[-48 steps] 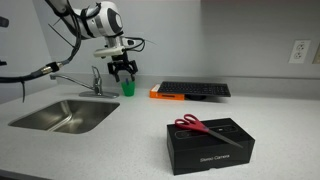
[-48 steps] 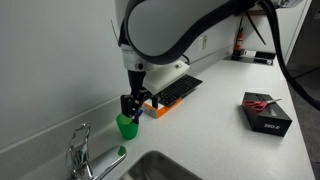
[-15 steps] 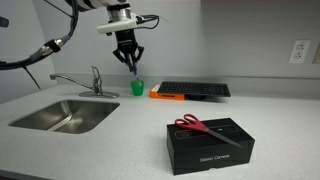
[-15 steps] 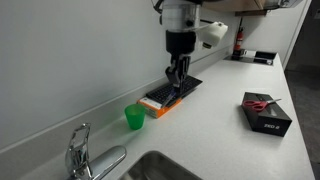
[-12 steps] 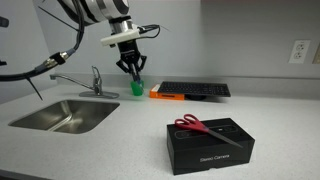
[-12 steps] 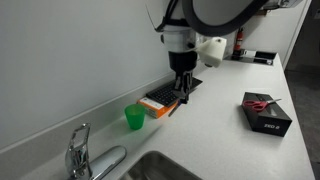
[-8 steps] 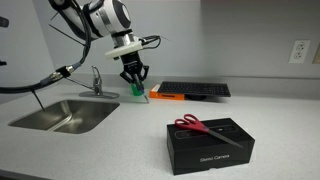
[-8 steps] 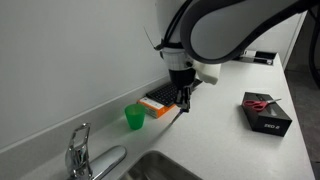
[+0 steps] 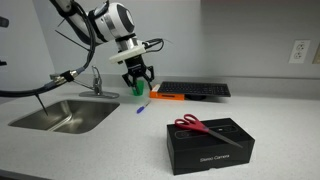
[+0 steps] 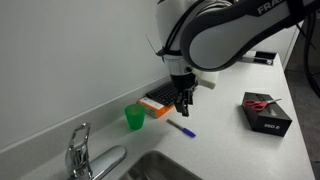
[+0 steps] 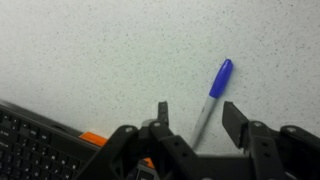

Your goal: Pick up the pen from the green cup and put it on the countertop.

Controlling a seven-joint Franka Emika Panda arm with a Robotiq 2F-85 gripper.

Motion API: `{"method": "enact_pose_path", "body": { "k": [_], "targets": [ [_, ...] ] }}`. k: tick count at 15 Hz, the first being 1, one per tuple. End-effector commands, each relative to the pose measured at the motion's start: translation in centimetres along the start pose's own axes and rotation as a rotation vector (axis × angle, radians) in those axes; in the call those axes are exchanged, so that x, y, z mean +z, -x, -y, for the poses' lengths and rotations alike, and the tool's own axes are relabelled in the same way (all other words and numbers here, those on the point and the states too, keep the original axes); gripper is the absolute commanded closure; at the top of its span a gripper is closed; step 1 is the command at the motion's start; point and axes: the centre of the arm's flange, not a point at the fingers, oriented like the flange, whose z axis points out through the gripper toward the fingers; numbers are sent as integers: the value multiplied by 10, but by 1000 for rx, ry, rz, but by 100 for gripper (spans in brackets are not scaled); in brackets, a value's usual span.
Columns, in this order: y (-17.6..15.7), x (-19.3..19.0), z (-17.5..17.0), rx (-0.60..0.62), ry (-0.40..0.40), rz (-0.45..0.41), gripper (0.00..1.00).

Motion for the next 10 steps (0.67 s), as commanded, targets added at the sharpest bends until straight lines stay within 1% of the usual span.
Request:
{"method": "enact_pose_path", "body": {
  "k": [1, 2, 3, 6, 7, 10],
  "targets": [
    [-5, -10, -11, 32, 9, -2, 8],
    [-6, -11, -13, 39, 7, -1, 1],
    [-8, -13, -16, 46, 5, -2, 0],
    [-13, -19, -22, 69, -12, 6, 0],
    [-4, -12, -16, 35, 2, -7, 0],
    [-6, -16, -19, 42, 3, -6, 0]
  ]
}}
